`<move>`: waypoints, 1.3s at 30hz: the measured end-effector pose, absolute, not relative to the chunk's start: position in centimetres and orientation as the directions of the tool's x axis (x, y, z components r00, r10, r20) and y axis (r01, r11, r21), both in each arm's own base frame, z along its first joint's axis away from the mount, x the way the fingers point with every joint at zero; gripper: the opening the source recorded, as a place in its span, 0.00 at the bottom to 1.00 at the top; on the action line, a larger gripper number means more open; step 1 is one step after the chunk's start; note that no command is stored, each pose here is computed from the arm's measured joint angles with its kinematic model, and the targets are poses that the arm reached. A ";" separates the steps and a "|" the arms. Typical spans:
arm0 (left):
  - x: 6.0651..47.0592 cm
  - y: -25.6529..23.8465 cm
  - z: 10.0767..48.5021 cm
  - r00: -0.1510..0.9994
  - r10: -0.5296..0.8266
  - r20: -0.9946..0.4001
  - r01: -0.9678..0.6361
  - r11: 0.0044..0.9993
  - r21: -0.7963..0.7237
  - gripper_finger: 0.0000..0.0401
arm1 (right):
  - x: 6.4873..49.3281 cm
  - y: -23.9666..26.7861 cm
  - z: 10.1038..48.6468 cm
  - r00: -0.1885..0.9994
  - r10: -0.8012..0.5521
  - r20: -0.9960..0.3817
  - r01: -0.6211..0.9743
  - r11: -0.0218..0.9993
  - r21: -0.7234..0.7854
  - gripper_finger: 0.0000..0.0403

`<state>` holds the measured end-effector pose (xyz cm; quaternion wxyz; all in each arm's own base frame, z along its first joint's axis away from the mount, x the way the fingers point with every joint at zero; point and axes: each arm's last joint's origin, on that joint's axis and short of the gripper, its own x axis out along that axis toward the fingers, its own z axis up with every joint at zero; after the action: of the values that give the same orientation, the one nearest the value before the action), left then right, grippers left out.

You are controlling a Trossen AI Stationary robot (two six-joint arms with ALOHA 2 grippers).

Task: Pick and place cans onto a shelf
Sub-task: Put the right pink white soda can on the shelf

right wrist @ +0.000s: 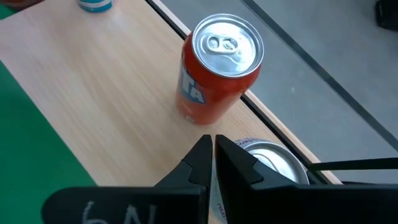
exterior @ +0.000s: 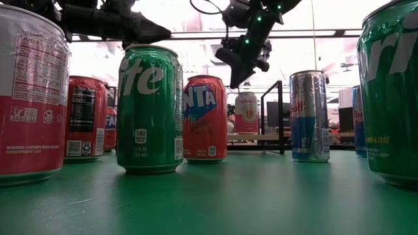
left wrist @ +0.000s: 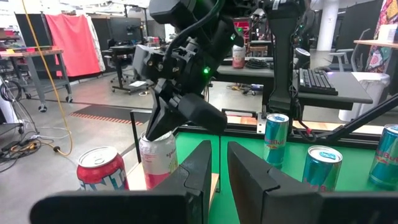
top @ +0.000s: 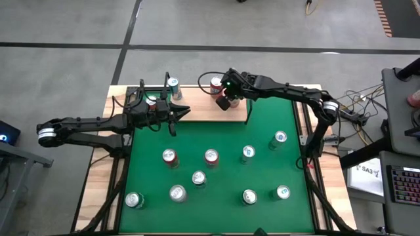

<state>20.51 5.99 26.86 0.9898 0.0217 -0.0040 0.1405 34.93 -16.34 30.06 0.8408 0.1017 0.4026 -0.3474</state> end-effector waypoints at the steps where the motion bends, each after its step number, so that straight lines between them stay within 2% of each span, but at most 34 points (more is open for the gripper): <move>1: 20.5 6.0 26.9 0.960 0.278 0.014 -0.279 0.959 0.042 0.09 | 35.0 -16.2 30.1 0.437 -0.502 -0.746 0.664 0.740 -0.108 0.03; 26: 20.5 6.0 26.7 0.961 0.278 -0.001 -0.278 0.960 0.042 0.09 | 33.7 -15.3 30.2 0.359 -0.459 -0.813 0.674 0.730 -0.114 0.03; 39: 20.5 6.0 26.7 0.961 0.278 0.000 -0.278 0.960 0.042 0.09 | 33.9 -14.8 30.1 0.406 -0.385 -0.829 0.651 0.758 -0.034 0.03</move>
<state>20.51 6.00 26.72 0.9899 0.0207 0.0030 0.1405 33.94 -14.76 30.13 0.8250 0.1490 0.4457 -0.3141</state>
